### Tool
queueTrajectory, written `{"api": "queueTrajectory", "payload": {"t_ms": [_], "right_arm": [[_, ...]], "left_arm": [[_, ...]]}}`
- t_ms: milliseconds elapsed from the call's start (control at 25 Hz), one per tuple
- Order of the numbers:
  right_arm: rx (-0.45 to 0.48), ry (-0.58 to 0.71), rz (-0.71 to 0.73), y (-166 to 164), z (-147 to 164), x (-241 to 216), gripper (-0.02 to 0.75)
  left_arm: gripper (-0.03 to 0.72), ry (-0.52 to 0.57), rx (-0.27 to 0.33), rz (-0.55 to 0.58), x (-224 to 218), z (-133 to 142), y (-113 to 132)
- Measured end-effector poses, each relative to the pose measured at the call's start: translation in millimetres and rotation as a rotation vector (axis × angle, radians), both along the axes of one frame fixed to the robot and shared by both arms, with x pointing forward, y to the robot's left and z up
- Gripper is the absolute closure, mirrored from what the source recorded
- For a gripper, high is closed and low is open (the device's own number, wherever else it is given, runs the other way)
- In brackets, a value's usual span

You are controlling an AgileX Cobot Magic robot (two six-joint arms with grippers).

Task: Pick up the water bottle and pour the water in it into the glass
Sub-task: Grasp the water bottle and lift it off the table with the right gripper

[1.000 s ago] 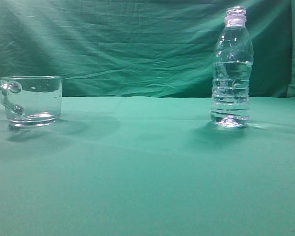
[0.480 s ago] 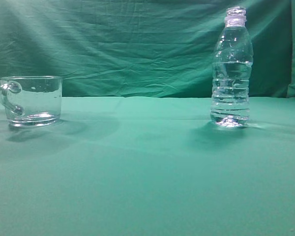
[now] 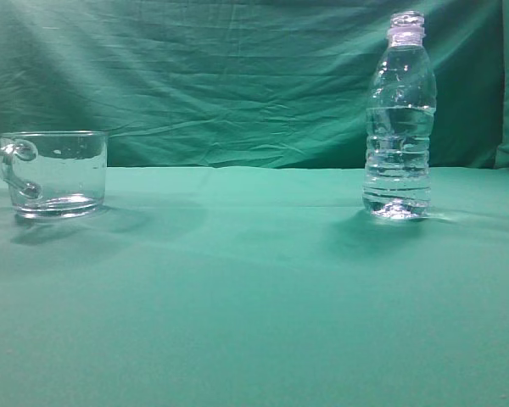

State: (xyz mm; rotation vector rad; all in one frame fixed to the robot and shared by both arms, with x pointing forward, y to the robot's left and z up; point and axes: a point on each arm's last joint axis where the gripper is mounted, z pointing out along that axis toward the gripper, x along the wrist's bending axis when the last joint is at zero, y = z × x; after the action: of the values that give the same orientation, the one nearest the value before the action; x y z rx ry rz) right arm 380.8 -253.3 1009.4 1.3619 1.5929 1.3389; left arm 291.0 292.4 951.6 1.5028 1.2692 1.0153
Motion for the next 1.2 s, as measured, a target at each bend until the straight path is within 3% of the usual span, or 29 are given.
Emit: {"api": "queueTrajectory", "payload": {"t_ms": [240,280,320,400,560,600,680,920,1200], "right_arm": [[-0.021,-0.022,0.033,18.2,-21.5,31.7,0.738],[-0.025,-0.018,0.030,19.4,-25.4,35.5,0.687],[-0.030,-0.010,0.030,21.0,-30.4,39.4,0.687],[-0.040,0.005,0.028,23.2,-39.4,46.0,0.555],[-0.062,0.028,0.040,28.7,-48.7,57.9,0.202],[-0.061,0.035,0.048,30.8,-49.9,61.4,0.137],[-0.063,0.040,0.072,35.9,-51.7,68.7,0.081],[-0.012,0.080,0.126,52.0,-66.9,91.6,0.094],[0.036,0.038,0.134,64.0,-96.0,118.0,0.094]], "left_arm": [[0.688,0.000,0.000,0.002,0.0,0.0,0.1],[0.688,0.000,0.000,0.002,0.0,0.0,0.1],[0.688,0.000,0.000,0.002,0.0,0.0,0.1],[0.688,0.000,0.000,0.002,0.0,0.0,0.1],[0.688,0.000,0.000,0.002,0.0,0.0,0.1],[0.688,0.000,0.000,0.002,0.0,0.0,0.1],[0.688,0.000,0.000,0.002,0.0,0.0,0.1],[0.688,0.000,0.000,0.002,0.0,0.0,0.1],[0.688,0.000,0.000,0.002,0.0,0.0,0.1]]}}
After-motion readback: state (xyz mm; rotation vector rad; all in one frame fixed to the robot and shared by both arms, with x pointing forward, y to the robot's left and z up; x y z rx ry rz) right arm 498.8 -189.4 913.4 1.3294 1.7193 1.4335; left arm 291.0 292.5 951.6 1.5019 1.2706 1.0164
